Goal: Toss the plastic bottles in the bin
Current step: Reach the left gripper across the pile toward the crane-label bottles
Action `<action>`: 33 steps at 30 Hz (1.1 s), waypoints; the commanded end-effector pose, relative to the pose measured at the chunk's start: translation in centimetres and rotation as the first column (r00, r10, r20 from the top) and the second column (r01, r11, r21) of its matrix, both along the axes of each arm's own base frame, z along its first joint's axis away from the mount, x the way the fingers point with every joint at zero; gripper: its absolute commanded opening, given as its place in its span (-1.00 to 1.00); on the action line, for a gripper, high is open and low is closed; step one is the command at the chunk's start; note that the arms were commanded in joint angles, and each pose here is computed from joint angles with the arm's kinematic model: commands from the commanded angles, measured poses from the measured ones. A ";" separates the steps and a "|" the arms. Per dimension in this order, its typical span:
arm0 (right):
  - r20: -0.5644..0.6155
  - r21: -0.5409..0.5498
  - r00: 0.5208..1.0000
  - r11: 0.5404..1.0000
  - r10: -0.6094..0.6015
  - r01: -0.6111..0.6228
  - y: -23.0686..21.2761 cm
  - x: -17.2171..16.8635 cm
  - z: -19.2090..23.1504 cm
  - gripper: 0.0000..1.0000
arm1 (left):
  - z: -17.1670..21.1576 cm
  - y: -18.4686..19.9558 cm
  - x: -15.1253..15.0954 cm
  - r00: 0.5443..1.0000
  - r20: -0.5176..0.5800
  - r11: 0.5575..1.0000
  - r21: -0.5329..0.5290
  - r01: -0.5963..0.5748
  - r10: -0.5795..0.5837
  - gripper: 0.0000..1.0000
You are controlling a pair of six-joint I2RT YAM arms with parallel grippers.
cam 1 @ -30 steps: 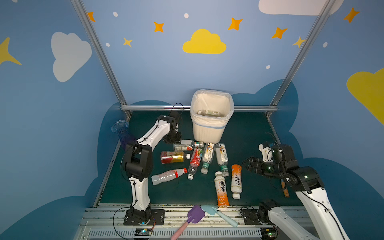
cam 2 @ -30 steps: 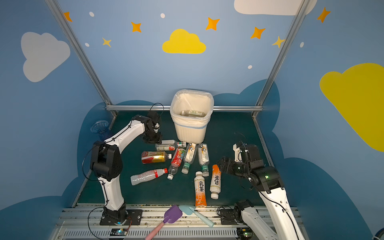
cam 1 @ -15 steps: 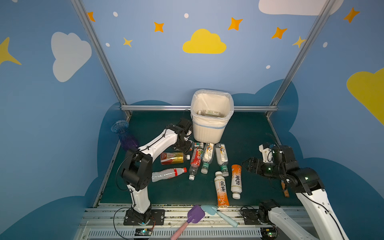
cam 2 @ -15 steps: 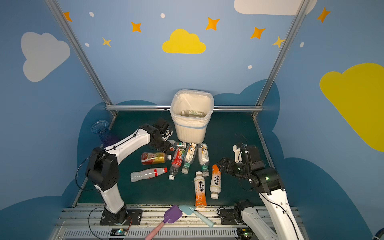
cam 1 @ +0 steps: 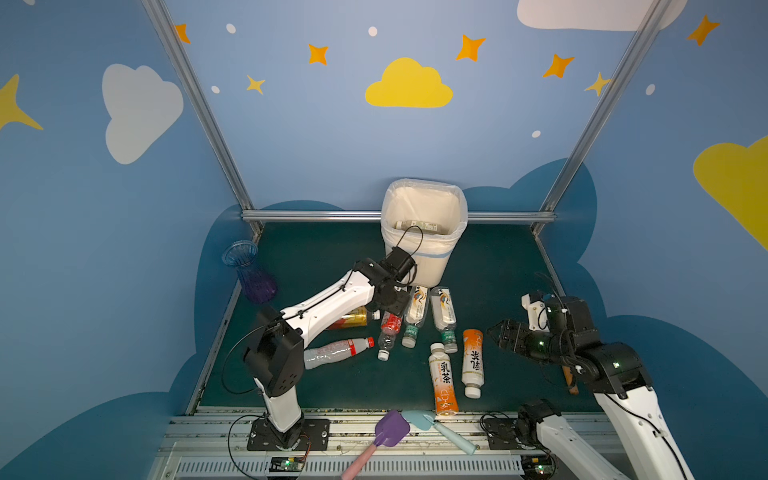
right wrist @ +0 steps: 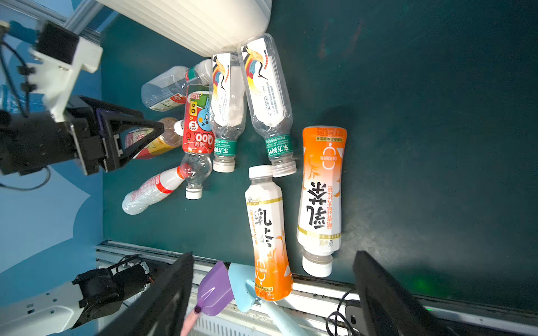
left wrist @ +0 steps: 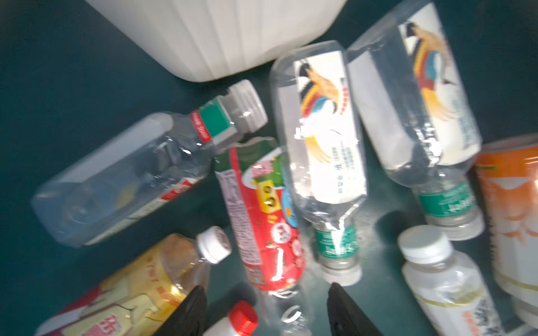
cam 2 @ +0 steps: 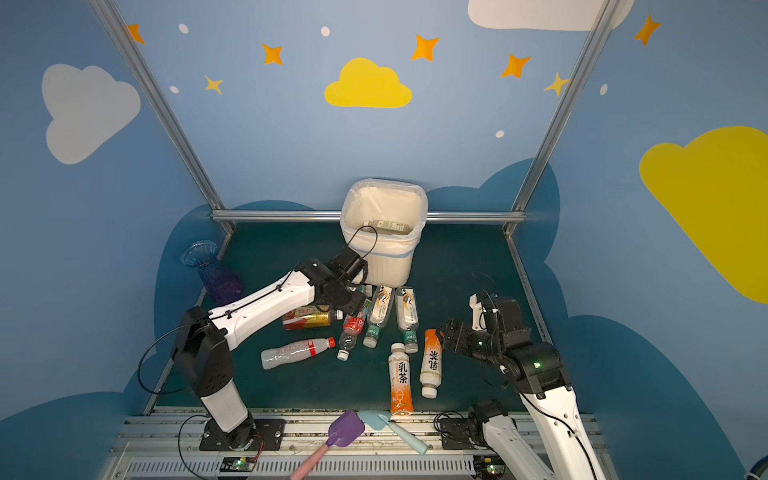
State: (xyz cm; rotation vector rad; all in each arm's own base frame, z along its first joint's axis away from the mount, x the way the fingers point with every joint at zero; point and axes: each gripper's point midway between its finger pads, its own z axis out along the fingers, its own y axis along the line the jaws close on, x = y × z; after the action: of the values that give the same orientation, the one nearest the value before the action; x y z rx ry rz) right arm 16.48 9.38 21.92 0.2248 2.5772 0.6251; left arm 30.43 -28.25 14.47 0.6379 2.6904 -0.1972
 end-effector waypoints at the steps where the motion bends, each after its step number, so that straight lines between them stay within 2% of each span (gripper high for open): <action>1: -0.066 -0.052 0.998 0.999 -0.017 0.014 -0.6 -0.1 -1.8 0.73 | 1.9 -2.3 -0.9 0.989 -0.007 0.984 -0.096 -0.149 0.149 0.35; 8: -0.110 -0.069 0.994 0.997 0.006 -0.014 0.1 1.4 -3.7 0.74 | 1.8 -7.6 0.5 0.975 -0.052 0.957 -0.190 -0.222 0.216 0.47; 18: -0.082 -0.094 0.996 0.995 0.016 -0.024 -0.3 2.4 -3.3 0.78 | -0.5 -14.2 1.4 0.972 -0.071 0.966 -0.111 -0.233 0.226 0.64; 27: -0.079 -0.063 0.996 0.997 0.041 -0.046 -0.7 2.5 -2.7 0.78 | -3.3 -14.0 2.4 0.954 -0.093 0.957 -0.027 -0.289 0.286 0.65; 33: -0.079 -0.043 0.995 0.997 0.056 -0.059 -0.7 2.7 -2.5 0.78 | -4.5 -14.8 3.2 0.953 -0.092 0.956 -0.024 -0.291 0.288 0.60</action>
State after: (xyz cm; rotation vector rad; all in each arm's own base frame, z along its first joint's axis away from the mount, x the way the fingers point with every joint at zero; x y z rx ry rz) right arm 19.11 8.37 18.37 0.2110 2.6920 0.5539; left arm 33.44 -43.53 10.70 0.2369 2.8003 -0.2503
